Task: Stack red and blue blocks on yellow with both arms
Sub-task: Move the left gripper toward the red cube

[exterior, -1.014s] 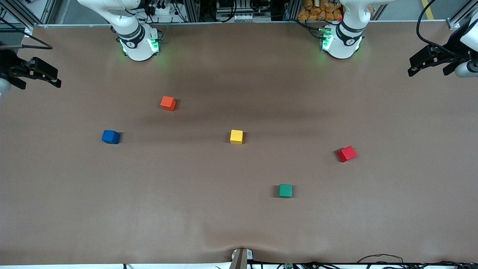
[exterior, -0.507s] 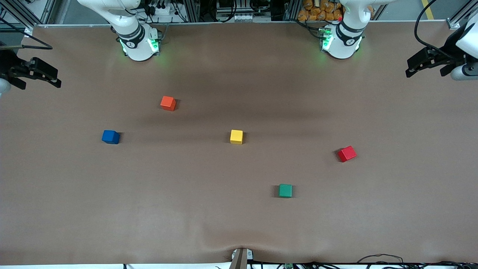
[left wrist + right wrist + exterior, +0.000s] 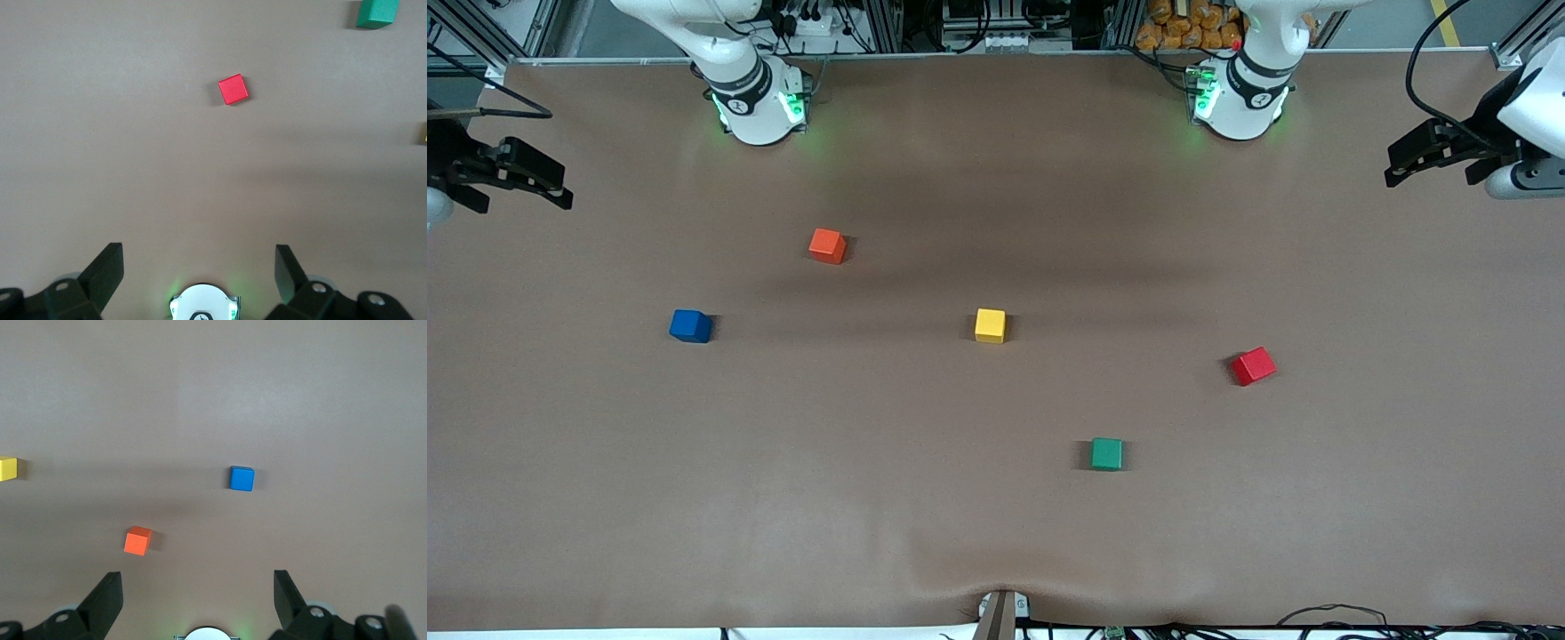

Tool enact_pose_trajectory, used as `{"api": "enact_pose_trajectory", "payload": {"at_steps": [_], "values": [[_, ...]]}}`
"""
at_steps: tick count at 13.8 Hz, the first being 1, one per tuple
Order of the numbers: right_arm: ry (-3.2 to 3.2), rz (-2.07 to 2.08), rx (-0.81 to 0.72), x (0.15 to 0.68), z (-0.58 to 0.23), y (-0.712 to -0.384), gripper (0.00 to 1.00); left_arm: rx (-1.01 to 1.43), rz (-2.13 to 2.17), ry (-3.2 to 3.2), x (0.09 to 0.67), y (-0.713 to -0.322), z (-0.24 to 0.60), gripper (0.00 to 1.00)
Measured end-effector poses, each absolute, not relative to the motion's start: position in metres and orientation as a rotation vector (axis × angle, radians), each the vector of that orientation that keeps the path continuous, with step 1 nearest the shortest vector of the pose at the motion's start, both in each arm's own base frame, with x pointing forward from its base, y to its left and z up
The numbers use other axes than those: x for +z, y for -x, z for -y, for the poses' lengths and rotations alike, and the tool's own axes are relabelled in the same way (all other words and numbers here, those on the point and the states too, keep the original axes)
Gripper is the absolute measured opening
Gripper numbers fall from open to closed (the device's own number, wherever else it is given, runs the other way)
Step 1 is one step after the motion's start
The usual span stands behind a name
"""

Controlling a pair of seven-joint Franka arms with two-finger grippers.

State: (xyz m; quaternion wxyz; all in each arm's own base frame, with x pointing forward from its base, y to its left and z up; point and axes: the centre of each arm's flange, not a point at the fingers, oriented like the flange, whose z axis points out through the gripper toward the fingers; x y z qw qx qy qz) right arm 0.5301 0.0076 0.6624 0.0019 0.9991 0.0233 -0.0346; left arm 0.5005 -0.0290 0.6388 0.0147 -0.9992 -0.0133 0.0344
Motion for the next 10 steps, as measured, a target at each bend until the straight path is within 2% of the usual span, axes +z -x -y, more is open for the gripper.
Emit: {"api": "enact_pose_trajectory", "payload": {"at_steps": [10], "values": [[-3.135, -0.068, -0.109, 0.662, -0.006, -0.53, 1.0, 0.174, 0.026, 3.107, 0.617, -0.511, 0.034, 1.0]]}}
